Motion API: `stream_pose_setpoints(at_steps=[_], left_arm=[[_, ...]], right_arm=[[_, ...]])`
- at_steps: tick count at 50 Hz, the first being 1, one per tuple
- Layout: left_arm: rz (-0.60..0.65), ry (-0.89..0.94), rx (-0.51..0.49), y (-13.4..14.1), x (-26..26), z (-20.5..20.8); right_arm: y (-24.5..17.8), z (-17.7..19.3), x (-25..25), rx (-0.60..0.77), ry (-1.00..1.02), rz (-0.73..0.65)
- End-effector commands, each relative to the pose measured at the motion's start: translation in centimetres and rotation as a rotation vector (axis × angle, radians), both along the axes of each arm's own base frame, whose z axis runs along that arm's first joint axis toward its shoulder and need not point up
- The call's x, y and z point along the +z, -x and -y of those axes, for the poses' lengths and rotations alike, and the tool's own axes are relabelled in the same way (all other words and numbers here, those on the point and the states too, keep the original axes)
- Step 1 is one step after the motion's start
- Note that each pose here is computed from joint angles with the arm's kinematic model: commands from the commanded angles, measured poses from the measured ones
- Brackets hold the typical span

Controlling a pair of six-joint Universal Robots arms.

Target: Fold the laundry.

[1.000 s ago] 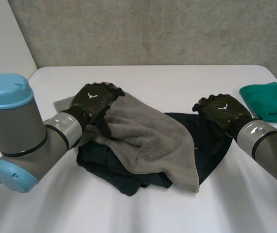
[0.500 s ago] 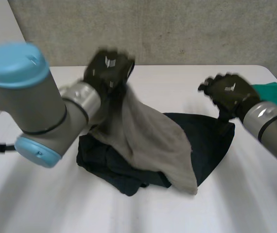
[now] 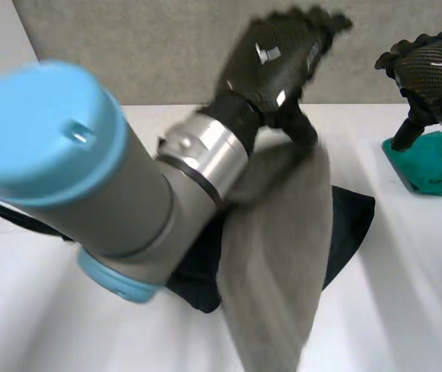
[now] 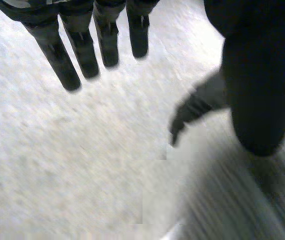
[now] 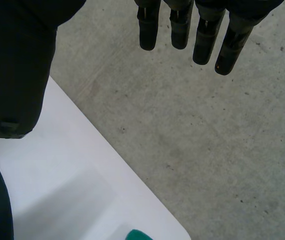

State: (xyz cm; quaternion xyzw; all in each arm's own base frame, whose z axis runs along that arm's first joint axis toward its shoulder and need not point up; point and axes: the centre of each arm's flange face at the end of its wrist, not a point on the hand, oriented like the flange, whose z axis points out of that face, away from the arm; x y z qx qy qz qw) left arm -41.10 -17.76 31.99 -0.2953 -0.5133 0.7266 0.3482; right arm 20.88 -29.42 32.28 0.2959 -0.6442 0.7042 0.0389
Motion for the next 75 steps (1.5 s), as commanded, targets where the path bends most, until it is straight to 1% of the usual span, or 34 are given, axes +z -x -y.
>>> stream_pose_setpoints(at_steps=[1, 4, 6, 7, 8, 10, 11, 14, 15, 19, 23, 30, 32, 36, 41, 43, 46, 53, 58, 62, 68, 75], left_arm=[[0.089, -0.068, 0.008, -0.8, -3.3, 0.5], [0.101, -0.077, 0.048, -2.5, -2.9, 1.2], [0.128, -0.095, 0.088, -4.1, -2.9, 1.6], [0.138, -0.101, 0.103, -4.6, -3.0, 1.9], [0.162, -0.112, 0.129, -5.6, -3.2, 2.2], [0.188, -0.119, 0.155, -6.6, -3.4, 2.3], [0.22, -0.13, 0.175, -7.4, -3.7, 2.3], [0.271, -0.147, 0.2, -8.6, -4.4, 2.0], [0.309, -0.164, 0.214, -9.3, -5.2, 1.8], [0.404, -0.208, 0.244, -10.8, -7.5, 1.3], [0.482, -0.261, 0.282, -11.9, -9.8, 0.7], [0.557, -0.337, 0.356, -13.5, -12.4, 0.1], [0.567, -0.346, 0.363, -13.7, -12.7, -0.1], [0.578, -0.357, 0.362, -13.8, -13.1, -0.4], [0.574, -0.356, 0.363, -13.8, -13.3, -0.4], [0.577, -0.356, 0.36, -13.8, -13.4, -0.4], [0.58, -0.359, 0.356, -13.7, -13.7, -0.4], [0.564, -0.341, 0.355, -13.3, -14.3, -0.2], [0.555, -0.331, 0.355, -13.2, -14.5, 0.0], [0.57, -0.343, 0.348, -12.9, -15.3, 0.2], [0.588, -0.353, 0.333, -12.2, -16.4, 0.5], [0.594, -0.348, 0.308, -11.6, -16.6, 0.1]], right_arm=[[-0.1, -0.2, -0.9, 0.008, -0.03, -0.013], [-0.1, -0.3, -1.4, 0.015, -0.049, -0.023], [-0.4, -0.7, -1.7, 0.033, -0.069, -0.028], [-0.6, -1.2, -2.4, 0.056, -0.115, -0.037], [-0.7, -1.5, -2.8, 0.071, -0.144, -0.042], [-1.0, -2.1, -3.7, 0.106, -0.203, -0.046], [-1.3, -2.4, -4.0, 0.125, -0.224, -0.048], [-2.5, -3.4, -5.8, 0.193, -0.311, -0.065], [-2.8, -3.7, -6.2, 0.207, -0.329, -0.066], [-5.4, -5.8, -8.3, 0.304, -0.409, -0.085], [-6.8, -7.5, -10.0, 0.361, -0.463, -0.111], [-7.4, -8.1, -13.4, 0.385, -0.553, -0.137], [-7.6, -8.0, -14.6, 0.384, -0.572, -0.148], [-7.8, -7.7, -15.2, 0.372, -0.551, -0.153], [-7.7, -5.8, -14.5, 0.293, -0.427, -0.13], [-7.5, -5.1, -13.5, 0.251, -0.359, -0.117], [-7.3, -5.3, -11.1, 0.231, -0.283, -0.095], [-6.9, -5.7, -7.5, 0.223, -0.185, -0.06], [-6.0, -6.0, -3.7, 0.203, -0.073, -0.02], [-4.8, -5.4, -1.9, 0.163, -0.024, -0.003], [-3.9, -4.8, -0.7, 0.128, 0.011, 0.005], [-1.1, -2.3, 1.1, 0.02, 0.068, 0.016]])
